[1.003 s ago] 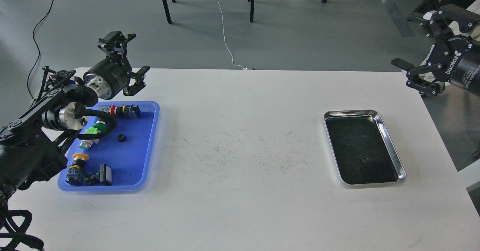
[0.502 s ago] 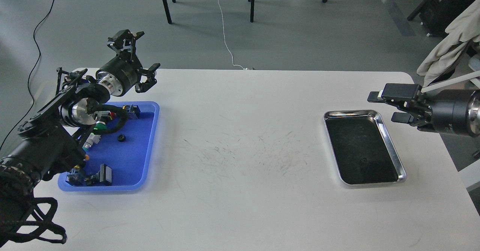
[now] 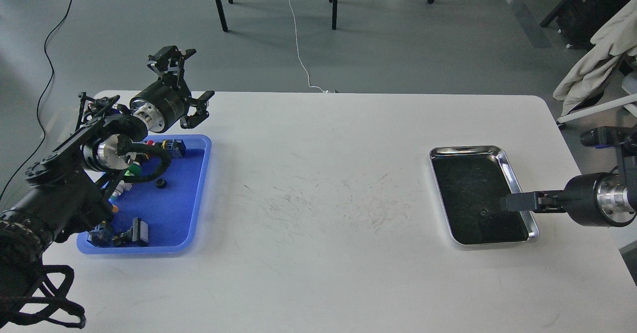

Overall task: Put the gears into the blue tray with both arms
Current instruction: 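Grasp another small black part on the silver tray with the right gripper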

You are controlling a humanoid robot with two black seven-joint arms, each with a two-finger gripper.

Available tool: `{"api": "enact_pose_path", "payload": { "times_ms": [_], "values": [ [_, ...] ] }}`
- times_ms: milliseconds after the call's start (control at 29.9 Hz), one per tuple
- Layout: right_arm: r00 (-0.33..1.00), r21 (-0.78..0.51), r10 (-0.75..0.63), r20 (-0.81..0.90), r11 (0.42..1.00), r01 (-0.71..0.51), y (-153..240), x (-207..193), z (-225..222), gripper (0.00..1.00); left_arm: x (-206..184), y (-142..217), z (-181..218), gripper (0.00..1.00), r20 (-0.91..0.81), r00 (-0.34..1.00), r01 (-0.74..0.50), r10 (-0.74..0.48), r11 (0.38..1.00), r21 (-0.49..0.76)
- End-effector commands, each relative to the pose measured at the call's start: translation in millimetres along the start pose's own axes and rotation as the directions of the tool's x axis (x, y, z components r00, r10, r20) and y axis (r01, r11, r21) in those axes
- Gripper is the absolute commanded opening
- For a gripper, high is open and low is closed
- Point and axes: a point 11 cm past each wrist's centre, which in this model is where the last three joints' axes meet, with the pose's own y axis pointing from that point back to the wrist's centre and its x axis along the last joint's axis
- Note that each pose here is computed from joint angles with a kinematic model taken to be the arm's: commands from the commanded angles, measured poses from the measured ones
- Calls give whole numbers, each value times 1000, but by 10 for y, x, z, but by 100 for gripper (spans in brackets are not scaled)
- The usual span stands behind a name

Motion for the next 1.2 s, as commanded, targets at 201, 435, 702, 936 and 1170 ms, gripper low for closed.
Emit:
{"api": "enact_pose_path", "payload": {
  "times_ms": [201, 435, 702, 936, 1170],
  "values": [
    [999, -24, -27, -18, 999, 27, -254, 11, 8, 96, 8, 5, -46, 98, 2, 1000, -4, 4, 1000, 12],
    [998, -32, -63, -29, 998, 62, -450, -29, -2, 92, 4, 1, -59, 98, 1, 1000, -4, 4, 1000, 13],
    [996, -14, -75, -38, 997, 75, -575, -22, -68, 88, 27, 10, -53, 98, 3, 1000, -10, 10, 1000, 13],
    [996, -25, -78, -37, 997, 77, -615, -13, -47, 85, 4, -2, -59, 98, 1, 1000, -5, 5, 1000, 13],
    [996, -23, -85, -40, 996, 84, -704, -12, -89, 82, 7, -2, -42, 98, 1, 1000, -6, 6, 1000, 8]
  ]
}}
